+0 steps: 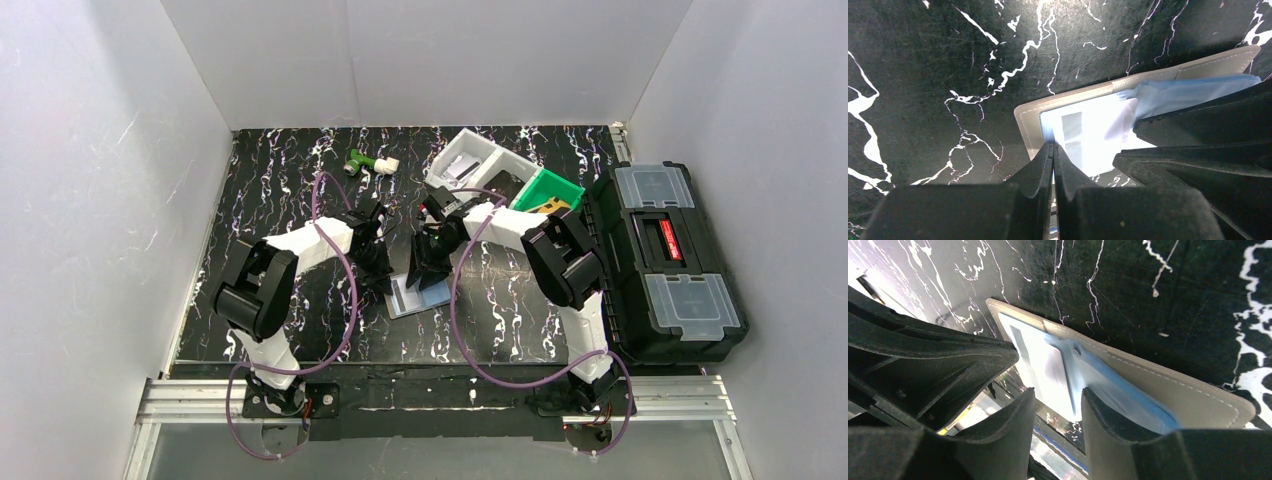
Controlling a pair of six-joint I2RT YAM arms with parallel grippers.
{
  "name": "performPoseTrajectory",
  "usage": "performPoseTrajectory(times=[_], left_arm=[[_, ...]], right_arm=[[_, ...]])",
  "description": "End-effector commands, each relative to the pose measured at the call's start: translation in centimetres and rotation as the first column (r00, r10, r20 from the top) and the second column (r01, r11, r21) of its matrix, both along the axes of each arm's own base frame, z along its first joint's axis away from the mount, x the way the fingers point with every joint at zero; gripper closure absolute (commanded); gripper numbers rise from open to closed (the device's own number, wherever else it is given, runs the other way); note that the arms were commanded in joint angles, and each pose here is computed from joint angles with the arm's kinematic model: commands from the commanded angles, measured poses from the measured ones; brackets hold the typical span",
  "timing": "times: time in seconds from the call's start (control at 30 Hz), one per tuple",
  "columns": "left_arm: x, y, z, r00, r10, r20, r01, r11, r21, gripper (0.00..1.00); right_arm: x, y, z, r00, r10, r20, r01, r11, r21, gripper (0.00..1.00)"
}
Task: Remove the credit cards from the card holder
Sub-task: Remove the credit card from the card holder.
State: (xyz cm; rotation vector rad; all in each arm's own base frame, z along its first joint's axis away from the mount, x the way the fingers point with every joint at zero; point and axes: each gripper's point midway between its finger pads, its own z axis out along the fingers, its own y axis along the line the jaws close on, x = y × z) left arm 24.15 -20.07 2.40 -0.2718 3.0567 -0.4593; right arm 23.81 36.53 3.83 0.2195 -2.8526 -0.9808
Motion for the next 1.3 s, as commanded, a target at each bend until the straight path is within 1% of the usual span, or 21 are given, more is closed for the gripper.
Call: performPoseTrajectory(times=[0.0,0.07,0.2,0.3,0.4,0.6,0.7,0.8,1.0,1.27], left_arm=[[-0.3,0.1,-0.9,1.0,0.012,-0.026,-0.012,1.0,0.003,1.0],[-0.3,-0.1,-1.0,0.999,0.017,-0.03,-0.017,1.0,-0.003,1.0],[-0.4,-0.3,-1.3,0.999,0.026,-0.042,-0.026,1.0,-0.013,1.0],[-0.4,-0.6,-1.5,0.998,0.031,-0.05,-0.033,0.999,-0.024,1.0],[-0.4,-0.7,-1.7,0.998,0.034,-0.057,-0.036,0.999,-0.03,1.0],[-0.8,-0.5,-2.2,0.997,0.038,-0.072,-0.04,0.999,-0.019,1.0],[-0.9,0.0,-2.4,0.997,0.04,-0.073,-0.04,0.999,0.007,1.0],[-1.2,0.8,-2.7,0.996,0.04,-0.078,-0.036,0.998,0.049,1.0],[-1.9,2.3,-3.6,0.993,0.038,-0.112,-0.024,0.992,0.124,1.0],[-1.8,3.1,-3.6,0.992,0.043,-0.119,-0.025,0.988,0.153,1.0]], right_arm=[[-0.6,0.4,-0.9,1.0,0.008,-0.025,-0.007,1.0,0.027,0.55],[-0.8,0.4,-1.1,0.999,0.01,-0.033,-0.009,0.999,0.031,0.57],[-1.2,0.4,-1.4,0.999,0.014,-0.047,-0.012,0.999,0.044,0.64],[-1.5,0.4,-1.6,0.998,0.014,-0.066,-0.01,0.998,0.057,0.73],[-1.6,0.5,-1.8,0.996,0.008,-0.085,-0.001,0.997,0.083,0.78],[-1.2,-0.2,-1.9,0.996,-0.02,-0.087,0.028,0.995,0.094,0.87],[-0.9,-0.6,-1.9,0.996,-0.037,-0.08,0.045,0.994,0.098,0.92],[-0.6,-1.1,-2.1,0.996,-0.055,-0.077,0.062,0.994,0.095,0.94],[-0.2,-2.2,-2.4,0.994,-0.089,-0.068,0.095,0.992,0.084,0.96],[0.1,-3.0,-2.3,0.992,-0.116,-0.058,0.12,0.99,0.079,0.97]])
